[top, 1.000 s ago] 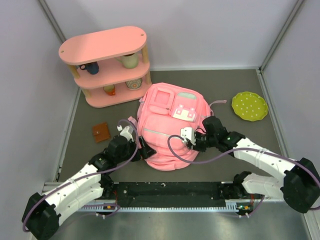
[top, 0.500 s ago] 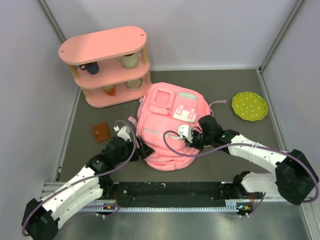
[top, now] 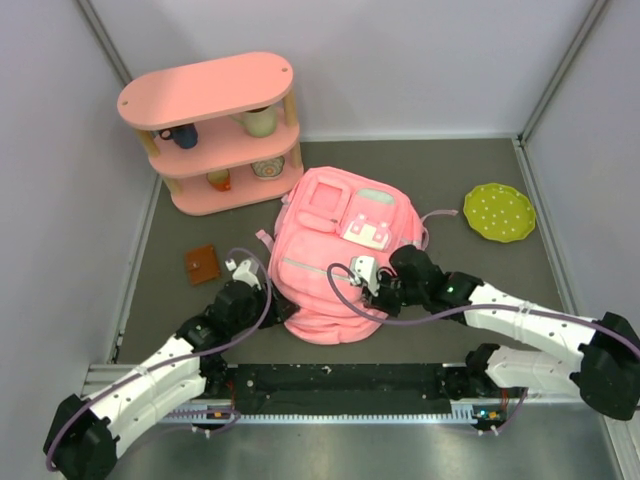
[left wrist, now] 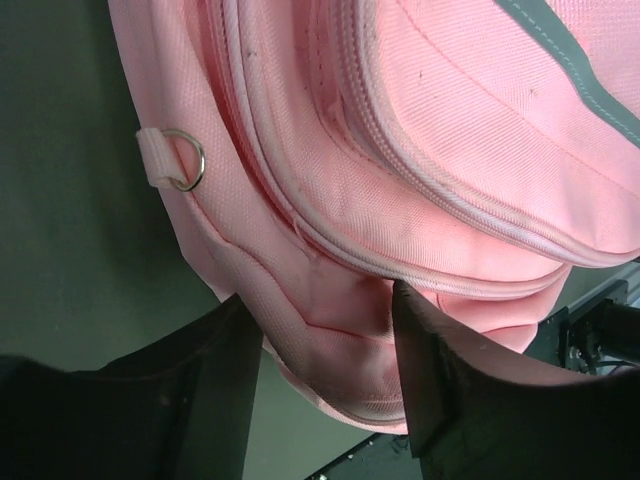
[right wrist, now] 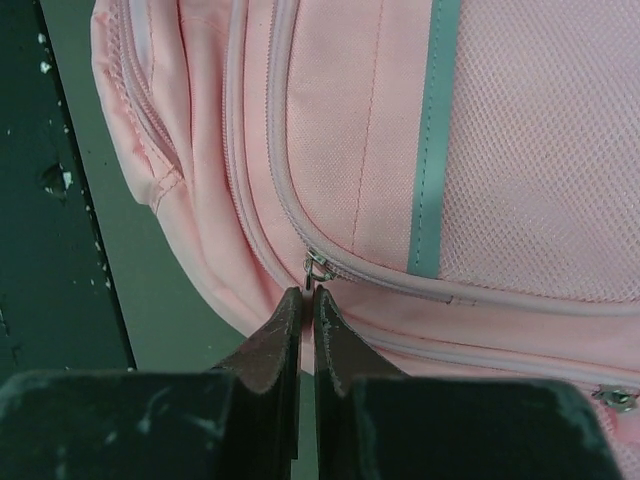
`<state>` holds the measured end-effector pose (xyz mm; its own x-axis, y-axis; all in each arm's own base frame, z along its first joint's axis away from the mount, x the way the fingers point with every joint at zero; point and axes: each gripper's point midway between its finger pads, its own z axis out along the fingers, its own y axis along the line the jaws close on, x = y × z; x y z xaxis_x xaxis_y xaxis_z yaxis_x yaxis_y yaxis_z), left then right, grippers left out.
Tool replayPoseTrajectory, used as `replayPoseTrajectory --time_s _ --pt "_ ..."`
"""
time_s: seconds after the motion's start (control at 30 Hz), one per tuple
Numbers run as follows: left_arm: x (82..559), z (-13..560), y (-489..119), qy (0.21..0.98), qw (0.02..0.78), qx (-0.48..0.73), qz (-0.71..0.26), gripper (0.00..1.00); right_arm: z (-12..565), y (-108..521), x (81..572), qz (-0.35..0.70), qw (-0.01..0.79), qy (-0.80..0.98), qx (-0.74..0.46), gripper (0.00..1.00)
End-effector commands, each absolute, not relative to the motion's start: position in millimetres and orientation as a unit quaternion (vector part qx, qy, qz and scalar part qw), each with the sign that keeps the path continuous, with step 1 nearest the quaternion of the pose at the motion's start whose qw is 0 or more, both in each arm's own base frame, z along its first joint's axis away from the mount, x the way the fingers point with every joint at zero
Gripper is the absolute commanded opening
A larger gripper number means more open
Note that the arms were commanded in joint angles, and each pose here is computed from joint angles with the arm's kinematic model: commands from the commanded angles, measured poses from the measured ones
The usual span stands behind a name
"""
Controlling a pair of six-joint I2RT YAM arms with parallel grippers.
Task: Pack the student bag
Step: Unzip the student bag at the center of the board.
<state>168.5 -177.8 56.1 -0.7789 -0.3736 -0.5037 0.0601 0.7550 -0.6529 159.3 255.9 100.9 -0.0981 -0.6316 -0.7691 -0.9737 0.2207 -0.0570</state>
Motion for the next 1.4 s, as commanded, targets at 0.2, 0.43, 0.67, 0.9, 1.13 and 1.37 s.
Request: replayPoseTrajectory --time_s 0.2,0.43,0.67,0.9,1.13,1.37 --pt "179.6 79.9 -205.8 0.847 0.331 -0.075 -0.409 0.19 122.8 289.0 143.5 0.249 0.345 0.769 -0.477 0.00" --pt "179.5 94.3 -209.3 0.832 0.339 -0.078 -0.432 0.00 118.5 318.1 153.3 0.196 0.362 0.838 -0.357 0.00" --pt "176.9 99.3 -210.4 0.830 0.340 -0.069 -0.437 0.00 143.1 375.7 158.1 0.241 0.370 0.860 -0.254 0.00" --pt "172.7 101.2 -208.8 0.822 0.347 -0.069 -0.446 0.00 155.9 420.2 165.0 0.268 0.357 0.866 -0.226 0.00" --pt "170.6 105.9 -204.3 0.809 0.365 -0.071 -0.454 0.00 161.3 453.7 182.0 0.262 0.367 0.866 -0.217 0.00" --pt "167.4 111.5 -202.0 0.797 0.381 -0.061 -0.464 0.00 175.5 487.4 203.2 0.287 0.372 0.863 -0.183 0.00"
